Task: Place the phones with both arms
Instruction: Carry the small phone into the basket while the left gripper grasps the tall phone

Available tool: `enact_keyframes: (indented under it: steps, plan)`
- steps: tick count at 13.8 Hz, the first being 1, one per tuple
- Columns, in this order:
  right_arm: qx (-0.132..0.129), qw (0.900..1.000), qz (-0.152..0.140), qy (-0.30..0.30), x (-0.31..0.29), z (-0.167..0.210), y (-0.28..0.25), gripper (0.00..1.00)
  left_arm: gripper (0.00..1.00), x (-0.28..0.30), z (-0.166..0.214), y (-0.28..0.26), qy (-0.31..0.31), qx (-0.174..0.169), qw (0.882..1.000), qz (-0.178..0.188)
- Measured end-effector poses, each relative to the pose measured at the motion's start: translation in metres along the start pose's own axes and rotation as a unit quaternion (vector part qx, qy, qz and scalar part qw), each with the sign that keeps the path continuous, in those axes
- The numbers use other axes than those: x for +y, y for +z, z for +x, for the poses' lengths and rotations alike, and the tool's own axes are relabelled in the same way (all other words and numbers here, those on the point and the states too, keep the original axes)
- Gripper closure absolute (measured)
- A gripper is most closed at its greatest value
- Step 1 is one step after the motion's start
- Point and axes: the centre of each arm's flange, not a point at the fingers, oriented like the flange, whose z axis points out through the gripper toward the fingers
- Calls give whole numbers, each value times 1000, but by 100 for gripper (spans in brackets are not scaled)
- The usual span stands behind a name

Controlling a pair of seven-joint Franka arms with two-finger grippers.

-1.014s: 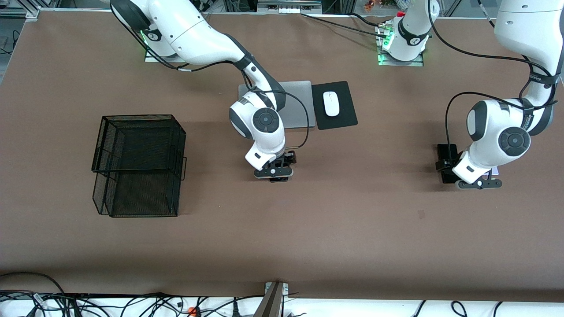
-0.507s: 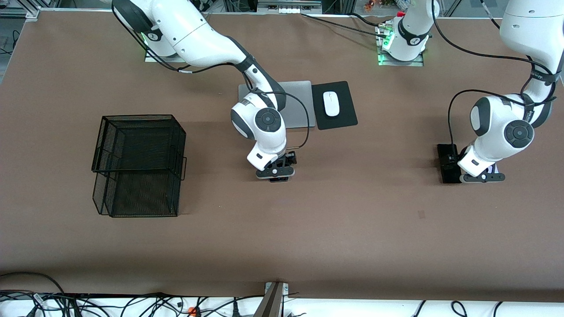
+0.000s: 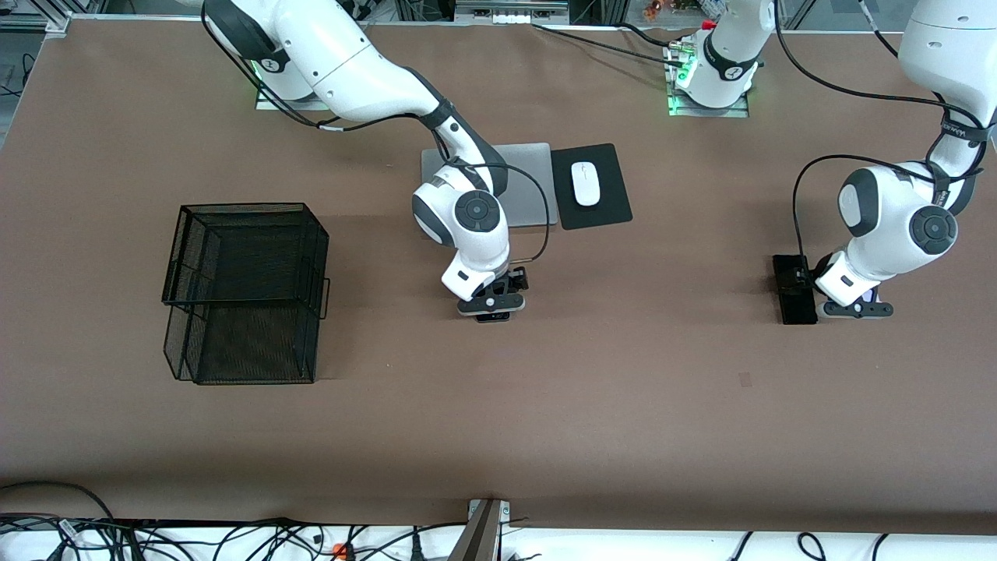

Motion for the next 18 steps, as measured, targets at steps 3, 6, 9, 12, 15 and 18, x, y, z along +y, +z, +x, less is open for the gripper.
enact_keyframes:
  steps: [3, 6, 9, 12, 15, 18]
  plan:
    - [3, 1000, -3, -5, -1, -1, 1, 1, 0, 2, -2, 6, 1, 2, 1000, -1]
    - [7, 1000, -1, -5, -3, 3, -7, 19, 0, 4, -5, 18, 1, 6, 1000, -4]
    - [9, 1000, -12, -2, 4, 8, -7, 19, 0, 0, -9, 31, -3, 9, 1000, -6]
    - [-3, 998, -65, 25, 41, 42, -58, 19, 0, 0, -10, 36, -4, 14, 1000, -7]
    - [-24, 992, -105, 59, 105, 74, -163, 19, 0, 0, -10, 36, -4, 14, 1000, -7]
    - [-51, 989, -129, 53, 189, 92, -240, 19, 6, 0, -10, 35, -4, 15, 1000, -7]
